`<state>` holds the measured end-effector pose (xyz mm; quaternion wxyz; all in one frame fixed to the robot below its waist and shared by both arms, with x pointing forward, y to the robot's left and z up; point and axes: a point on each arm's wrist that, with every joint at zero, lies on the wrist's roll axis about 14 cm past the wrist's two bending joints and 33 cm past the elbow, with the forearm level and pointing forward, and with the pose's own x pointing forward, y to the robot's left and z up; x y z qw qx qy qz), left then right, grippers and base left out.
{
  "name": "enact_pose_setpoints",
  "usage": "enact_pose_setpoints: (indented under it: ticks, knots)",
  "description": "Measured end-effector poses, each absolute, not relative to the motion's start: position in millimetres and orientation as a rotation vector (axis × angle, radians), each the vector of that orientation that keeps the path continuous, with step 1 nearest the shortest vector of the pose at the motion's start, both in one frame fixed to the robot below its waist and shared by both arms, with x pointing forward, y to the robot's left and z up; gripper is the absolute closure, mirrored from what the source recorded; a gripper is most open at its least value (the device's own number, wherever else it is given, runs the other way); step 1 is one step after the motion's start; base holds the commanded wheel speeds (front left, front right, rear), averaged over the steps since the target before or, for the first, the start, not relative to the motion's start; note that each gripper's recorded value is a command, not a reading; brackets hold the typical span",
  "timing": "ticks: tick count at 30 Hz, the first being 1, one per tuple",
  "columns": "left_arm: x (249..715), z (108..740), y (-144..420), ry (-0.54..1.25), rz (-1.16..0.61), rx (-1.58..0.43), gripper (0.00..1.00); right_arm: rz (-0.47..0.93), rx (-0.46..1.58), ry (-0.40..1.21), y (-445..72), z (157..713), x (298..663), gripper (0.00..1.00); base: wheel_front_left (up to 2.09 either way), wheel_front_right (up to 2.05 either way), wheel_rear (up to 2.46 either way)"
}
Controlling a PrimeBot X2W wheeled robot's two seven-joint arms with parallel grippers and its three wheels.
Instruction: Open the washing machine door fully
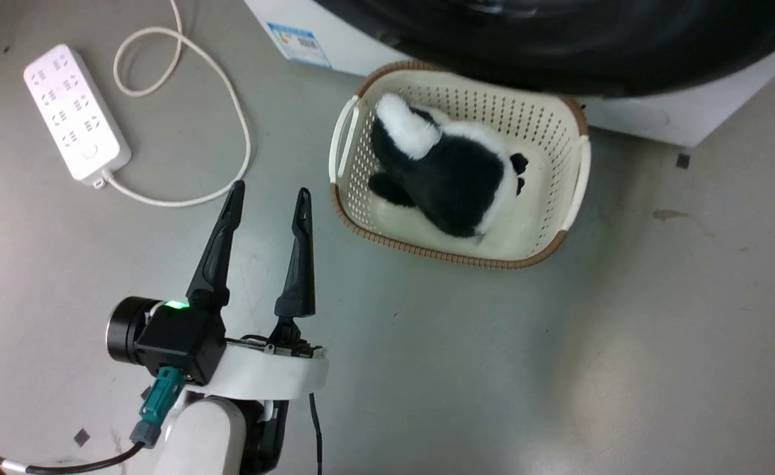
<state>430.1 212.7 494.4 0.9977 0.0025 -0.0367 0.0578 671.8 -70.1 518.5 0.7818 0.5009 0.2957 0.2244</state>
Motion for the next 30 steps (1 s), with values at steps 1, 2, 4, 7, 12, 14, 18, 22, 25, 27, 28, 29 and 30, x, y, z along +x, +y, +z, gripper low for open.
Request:
enact_pose_setpoints:
  ticks: [1, 2, 4, 7, 12, 14, 18, 22, 25, 27, 28, 29, 30]
  knots:
    - [429.8, 496.8, 212.5, -0.08, 0.115, 0.004, 0.0, 0.486, 1.079, 0.648, -70.1, 517.2, 667.7, 1.0, 0.0, 0.0, 0.0]
    - [429.4, 498.7, 212.4, -0.085, 0.115, 0.002, 0.0, 0.484, 1.08, 0.656, -70.4, 514.8, 663.2, 1.0, 0.0, 0.0, 0.0]
    - [427.8, 503.7, 211.6, -0.097, 0.112, -0.001, 0.0, 0.475, 1.082, 0.68, -72.1, 507.5, 651.2, 1.0, 0.0, 0.0, 0.0]
    - [424.9, 517.3, 209.3, -0.133, 0.106, -0.008, 0.0, 0.489, 1.077, 0.724, -70.9, 501.0, 626.5, 1.0, 0.0, 0.0, 0.0]
    - [418.2, 530.0, 205.8, -0.165, 0.093, -0.011, 0.0, 0.553, 1.086, 0.767, -59.7, 501.8, 595.2, 1.0, 0.0, 0.0, 0.0]
    - [414.0, 532.0, 204.6, -0.169, 0.09, -0.016, 0.0, 0.584, 1.078, 0.787, -52.7, 502.3, 582.4, 1.0, 0.0, 0.0, 0.0]
    - [405.9, 536.7, 203.4, -0.178, 0.087, -0.022, 0.0, 0.657, 1.079, 0.825, -36.5, 503.6, 556.1, 1.0, 0.0, 0.0, 0.0]
    - [396.8, 541.8, 203.5, -0.188, 0.088, -0.021, 0.0, 0.739, 1.068, 0.861, -15.6, 505.1, 527.5, 1.0, 0.0, 0.0, 0.0]
    - [390.0, 543.7, 204.4, -0.192, 0.093, -0.024, 0.0, 0.796, 1.062, 0.888, -0.5, 504.9, 505.5, 1.0, 0.0, 0.0, 0.0]
    - [387.3, 545.0, 204.6, -0.195, 0.095, -0.026, 0.0, 0.831, 1.058, 0.902, 9.5, 504.3, 491.9, 1.0, 0.0, 0.0, 0.0]
    - [386.5, 545.8, 204.5, -0.198, 0.094, -0.026, 0.0, 0.847, 1.056, 0.907, 14.7, 503.7, 485.5, 1.0, 0.0, 0.0, 0.0]
    - [385.8, 546.2, 204.5, -0.199, 0.094, -0.027, 0.0, 0.86, 1.06, 0.91, 19.4, 503.1, 480.1, 1.0, 0.0, 0.0, 0.0]
    - [384.9, 546.0, 204.5, -0.198, 0.094, -0.027, 0.0, 0.872, 1.063, 0.914, 23.9, 502.2, 474.6, 1.0, 0.0, 0.0, 0.0]
